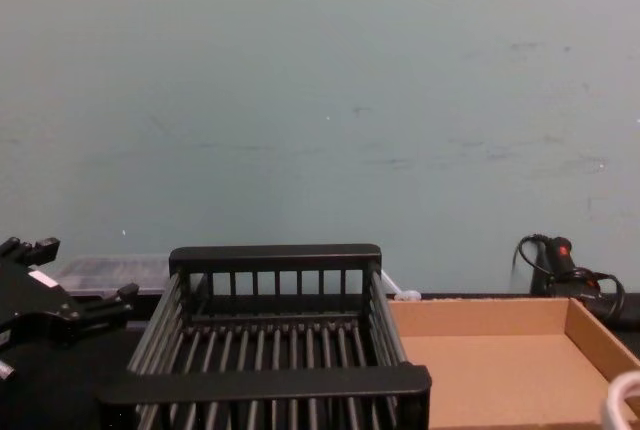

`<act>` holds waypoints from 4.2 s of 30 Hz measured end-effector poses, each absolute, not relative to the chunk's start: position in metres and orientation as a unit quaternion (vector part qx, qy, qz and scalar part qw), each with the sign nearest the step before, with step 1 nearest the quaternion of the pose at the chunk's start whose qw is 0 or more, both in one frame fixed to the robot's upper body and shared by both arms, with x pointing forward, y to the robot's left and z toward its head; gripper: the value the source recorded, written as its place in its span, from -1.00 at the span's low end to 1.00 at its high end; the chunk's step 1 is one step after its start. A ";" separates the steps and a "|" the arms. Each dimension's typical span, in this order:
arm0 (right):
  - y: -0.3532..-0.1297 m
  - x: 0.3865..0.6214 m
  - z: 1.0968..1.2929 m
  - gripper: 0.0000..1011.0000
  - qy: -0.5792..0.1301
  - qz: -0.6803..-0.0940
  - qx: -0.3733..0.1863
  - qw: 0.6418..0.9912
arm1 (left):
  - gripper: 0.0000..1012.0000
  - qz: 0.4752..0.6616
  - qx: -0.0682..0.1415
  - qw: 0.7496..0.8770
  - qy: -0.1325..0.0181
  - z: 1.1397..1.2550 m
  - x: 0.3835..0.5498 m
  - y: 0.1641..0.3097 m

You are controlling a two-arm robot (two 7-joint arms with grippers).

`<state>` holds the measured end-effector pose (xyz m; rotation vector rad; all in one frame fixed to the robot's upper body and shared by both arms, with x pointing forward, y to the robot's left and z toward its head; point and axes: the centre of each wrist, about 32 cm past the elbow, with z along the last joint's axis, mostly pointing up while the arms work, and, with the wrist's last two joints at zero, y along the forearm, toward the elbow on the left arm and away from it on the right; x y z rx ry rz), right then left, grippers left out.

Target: Pick up the white tape and place it into the black box , Pick up the silver tape and place it into the brown box.

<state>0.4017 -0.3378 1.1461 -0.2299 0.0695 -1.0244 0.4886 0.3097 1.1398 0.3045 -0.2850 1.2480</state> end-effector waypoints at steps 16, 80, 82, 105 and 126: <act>-0.322 0.434 1.155 -0.82 0.027 -0.491 -0.096 0.865 | 0.98 0.580 0.142 0.791 -0.132 1.140 0.489 0.310; -0.232 0.546 1.175 -0.82 0.022 -0.442 -0.076 0.894 | 0.98 0.580 0.142 0.791 -0.132 1.140 0.489 0.310; -0.229 0.548 1.175 -0.82 0.020 -0.440 -0.076 0.894 | 0.98 0.580 0.142 0.791 -0.132 1.140 0.489 0.310; -0.188 0.580 1.179 -0.82 0.003 -0.416 -0.096 0.904 | 0.98 0.580 0.141 0.791 -0.132 1.140 0.489 0.310; -0.171 0.605 1.172 -0.82 0.000 -0.397 -0.122 0.910 | 0.98 0.580 0.142 0.791 -0.132 1.140 0.489 0.310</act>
